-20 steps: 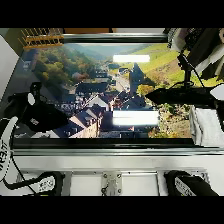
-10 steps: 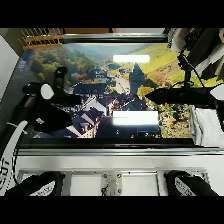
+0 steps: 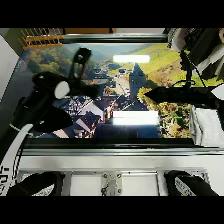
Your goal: Fold the clothes and pants, and hang the long-sleeved shirts on hangers.
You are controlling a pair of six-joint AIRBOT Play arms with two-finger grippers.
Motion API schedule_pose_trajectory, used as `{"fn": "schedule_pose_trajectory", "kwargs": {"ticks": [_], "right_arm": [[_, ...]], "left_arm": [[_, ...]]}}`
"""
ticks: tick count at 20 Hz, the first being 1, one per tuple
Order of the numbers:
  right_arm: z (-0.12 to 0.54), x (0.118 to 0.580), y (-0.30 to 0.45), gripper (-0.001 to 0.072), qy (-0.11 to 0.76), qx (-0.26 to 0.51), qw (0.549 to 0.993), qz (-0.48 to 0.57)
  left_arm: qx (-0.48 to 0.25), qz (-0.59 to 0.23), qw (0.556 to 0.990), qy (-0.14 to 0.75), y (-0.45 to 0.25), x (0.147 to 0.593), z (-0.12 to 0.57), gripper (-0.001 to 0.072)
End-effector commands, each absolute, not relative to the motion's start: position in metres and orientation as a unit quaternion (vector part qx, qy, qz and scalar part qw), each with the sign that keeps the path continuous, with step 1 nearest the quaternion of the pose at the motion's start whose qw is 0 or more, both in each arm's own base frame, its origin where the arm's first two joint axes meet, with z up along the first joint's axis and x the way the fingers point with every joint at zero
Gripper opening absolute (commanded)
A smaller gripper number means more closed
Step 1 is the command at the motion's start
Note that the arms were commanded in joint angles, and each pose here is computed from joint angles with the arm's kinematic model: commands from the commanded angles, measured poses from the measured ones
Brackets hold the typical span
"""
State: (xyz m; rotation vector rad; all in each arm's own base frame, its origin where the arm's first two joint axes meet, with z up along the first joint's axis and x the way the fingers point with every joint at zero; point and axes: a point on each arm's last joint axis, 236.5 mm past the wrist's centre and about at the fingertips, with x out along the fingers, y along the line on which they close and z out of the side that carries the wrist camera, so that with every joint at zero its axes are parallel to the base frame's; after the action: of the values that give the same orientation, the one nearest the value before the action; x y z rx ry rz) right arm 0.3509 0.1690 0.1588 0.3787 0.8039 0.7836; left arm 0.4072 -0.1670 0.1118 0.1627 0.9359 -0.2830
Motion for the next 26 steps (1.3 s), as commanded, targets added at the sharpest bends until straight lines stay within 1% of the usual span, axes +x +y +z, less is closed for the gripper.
{"fn": "schedule_pose_trajectory", "kwargs": {"ticks": [1,3,5,8,10,11,14,15,16,17,18,19,20,22,24,26], "right_arm": [[0.159,0.351,0.169,0.0016,0.379,0.182,0.829,0.369],[0.158,0.351,0.169,0.0016,0.380,0.182,0.829,0.369],[0.158,0.351,0.169,0.0016,0.380,0.182,0.829,0.369],[0.158,0.351,0.169,0.0016,0.380,0.182,0.829,0.369],[0.158,0.351,0.169,0.0015,0.380,0.182,0.829,0.369],[0.158,0.351,0.169,0.0016,0.380,0.182,0.829,0.369],[0.158,0.351,0.169,0.0016,0.380,0.182,0.828,0.369],[0.158,0.351,0.169,0.0016,0.380,0.182,0.829,0.368],[0.158,0.351,0.169,0.0017,0.380,0.182,0.829,0.368],[0.158,0.351,0.169,0.0016,0.380,0.182,0.828,0.369],[0.159,0.351,0.169,0.0016,0.379,0.182,0.829,0.368],[0.162,0.354,0.165,0.0015,0.375,0.183,0.833,0.364],[0.166,0.358,0.157,0.0015,0.369,0.182,0.839,0.356],[0.184,0.372,0.128,0.0015,0.344,0.185,0.861,0.326],[0.199,0.382,0.100,0.0014,0.319,0.191,0.880,0.295],[0.206,0.384,0.081,0.0015,0.306,0.196,0.890,0.274]], "left_arm": [[0.052,0.012,0.868,0.493,-0.038,0.419,0.091,0.0711],[0.016,0.080,0.847,0.526,0.031,0.411,0.053,0.0711],[-0.017,0.132,0.817,0.561,0.083,0.394,0.010,0.0711],[-0.052,0.175,0.768,0.614,0.126,0.362,-0.043,0.0711],[-0.070,0.186,0.750,0.631,0.136,0.347,-0.065,0.0712],[-0.091,0.185,0.745,0.634,0.134,0.344,-0.074,0.0712],[-0.136,0.174,0.740,0.636,0.120,0.341,-0.095,0.0711],[-0.143,0.169,0.737,0.638,0.114,0.340,-0.100,0.0696],[-0.144,0.164,0.736,0.641,0.108,0.341,-0.101,0.0422],[-0.138,0.158,0.740,0.639,0.103,0.344,-0.097,0.0130],[-0.131,0.147,0.749,0.633,0.093,0.349,-0.089,0.0008],[-0.130,0.129,0.758,0.626,0.077,0.355,-0.075,0.0008],[-0.130,0.093,0.769,0.619,0.049,0.361,-0.056,0.0008],[-0.134,-0.007,0.792,0.596,-0.027,0.366,-0.012,0.0008],[-0.132,-0.107,0.810,0.561,-0.110,0.358,0.029,0.0008],[-0.097,-0.195,0.833,0.509,-0.183,0.346,0.060,0.0008]]}}
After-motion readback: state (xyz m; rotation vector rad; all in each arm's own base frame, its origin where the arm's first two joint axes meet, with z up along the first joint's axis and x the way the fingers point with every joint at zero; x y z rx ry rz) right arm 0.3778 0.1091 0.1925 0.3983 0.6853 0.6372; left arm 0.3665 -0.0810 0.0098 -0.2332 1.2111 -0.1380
